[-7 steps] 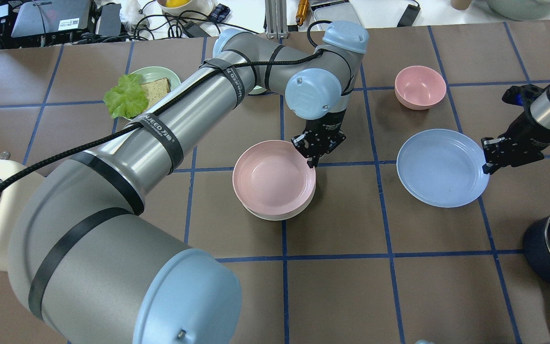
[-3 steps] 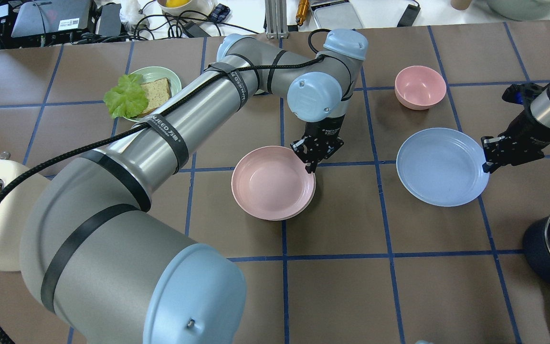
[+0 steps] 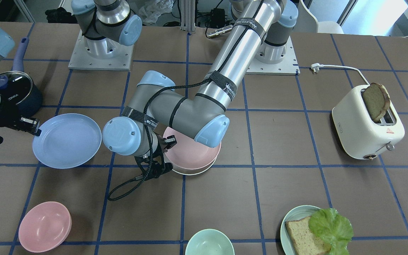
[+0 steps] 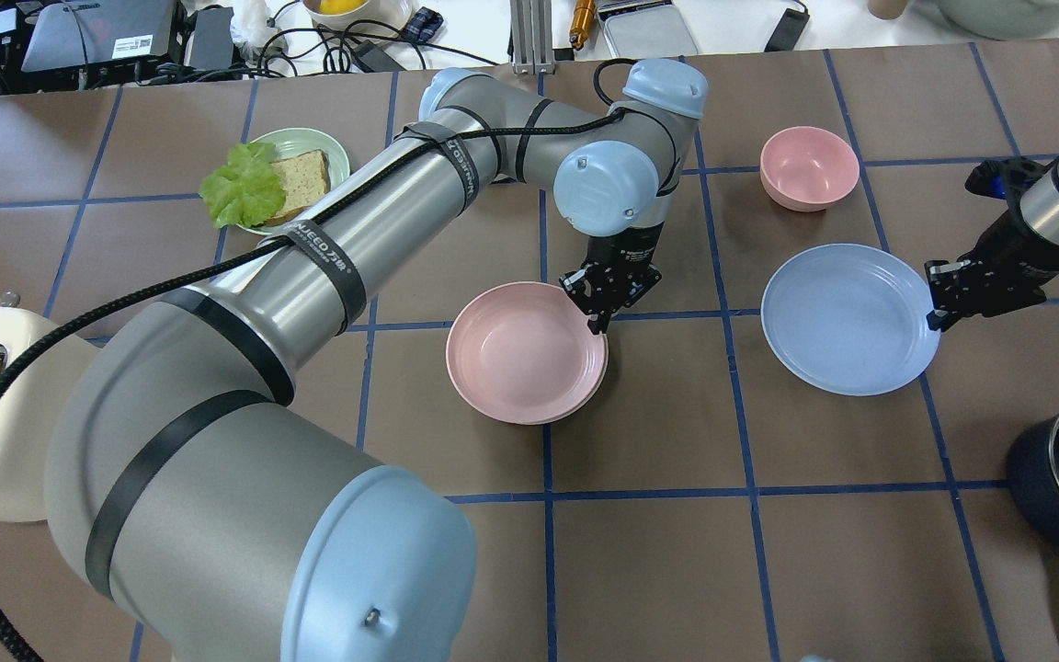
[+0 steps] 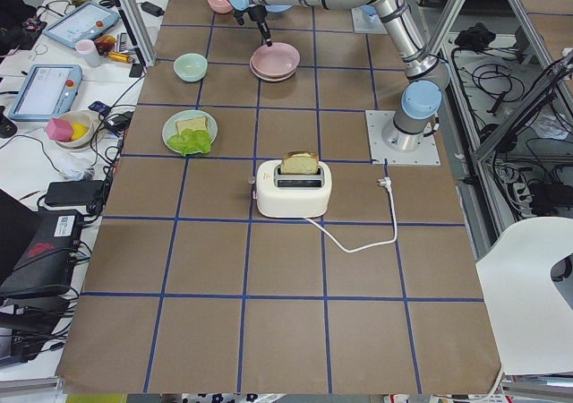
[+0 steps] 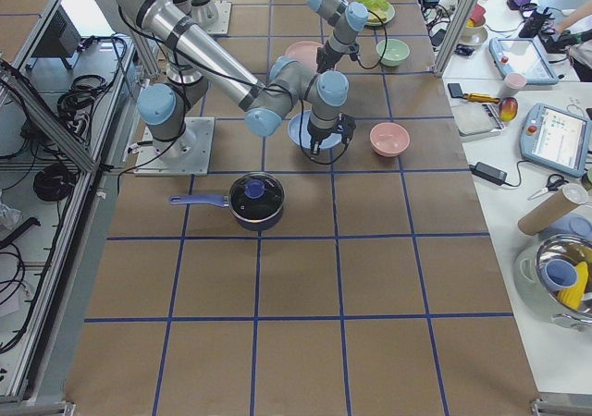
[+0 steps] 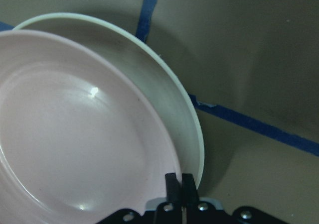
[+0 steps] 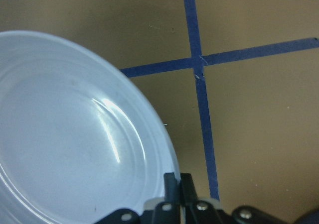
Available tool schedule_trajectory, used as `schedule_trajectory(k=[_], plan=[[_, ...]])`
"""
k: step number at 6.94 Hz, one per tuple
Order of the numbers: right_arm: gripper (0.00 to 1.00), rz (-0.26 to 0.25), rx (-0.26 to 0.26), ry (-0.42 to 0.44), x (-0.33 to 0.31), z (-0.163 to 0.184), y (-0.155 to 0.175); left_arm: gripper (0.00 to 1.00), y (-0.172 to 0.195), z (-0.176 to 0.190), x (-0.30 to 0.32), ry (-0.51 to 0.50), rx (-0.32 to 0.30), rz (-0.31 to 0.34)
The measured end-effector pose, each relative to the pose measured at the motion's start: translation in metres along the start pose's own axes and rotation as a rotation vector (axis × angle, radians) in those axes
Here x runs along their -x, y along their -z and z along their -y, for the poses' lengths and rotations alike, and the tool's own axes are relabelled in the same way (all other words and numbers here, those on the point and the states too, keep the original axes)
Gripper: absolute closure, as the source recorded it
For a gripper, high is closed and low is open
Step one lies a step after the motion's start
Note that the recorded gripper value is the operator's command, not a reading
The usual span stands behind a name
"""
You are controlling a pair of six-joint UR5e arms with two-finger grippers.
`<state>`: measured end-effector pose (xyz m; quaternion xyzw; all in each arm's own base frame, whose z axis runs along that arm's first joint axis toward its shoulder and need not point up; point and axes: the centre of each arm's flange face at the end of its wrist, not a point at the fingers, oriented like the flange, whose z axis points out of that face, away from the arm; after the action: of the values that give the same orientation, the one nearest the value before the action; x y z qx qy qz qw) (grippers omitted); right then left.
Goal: Stack three plates with pink and blue
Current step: 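Lower the pink plate onto the cream plate and open the left gripper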
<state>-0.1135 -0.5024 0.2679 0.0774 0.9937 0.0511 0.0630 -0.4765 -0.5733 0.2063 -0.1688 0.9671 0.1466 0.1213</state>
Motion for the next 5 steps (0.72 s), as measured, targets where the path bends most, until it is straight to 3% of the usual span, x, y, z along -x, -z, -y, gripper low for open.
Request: schedule_trajectory(k=[1,3,4,5], plan=[[1.0,-0.001,-0.002,0.0,0.0001,0.0001,0.0005,0.91,0.0001,0.0014,0.0003,0.002,0.001,-0.003],[1.0,-0.002,-0.005,0.0,0.0001,0.0008,0.002,0.9,0.0014,0.0033,0.0009,0.005,0.003,-0.011],[1.0,-0.001,-0.006,0.0,0.0002,0.0011,0.0022,0.81,0.0017,0.0048,0.0017,0.007,0.005,-0.014],[1.0,0.001,-0.006,-0.001,0.0003,0.0013,0.0023,0.43,0.0018,0.0058,0.0023,0.009,0.006,-0.015]])
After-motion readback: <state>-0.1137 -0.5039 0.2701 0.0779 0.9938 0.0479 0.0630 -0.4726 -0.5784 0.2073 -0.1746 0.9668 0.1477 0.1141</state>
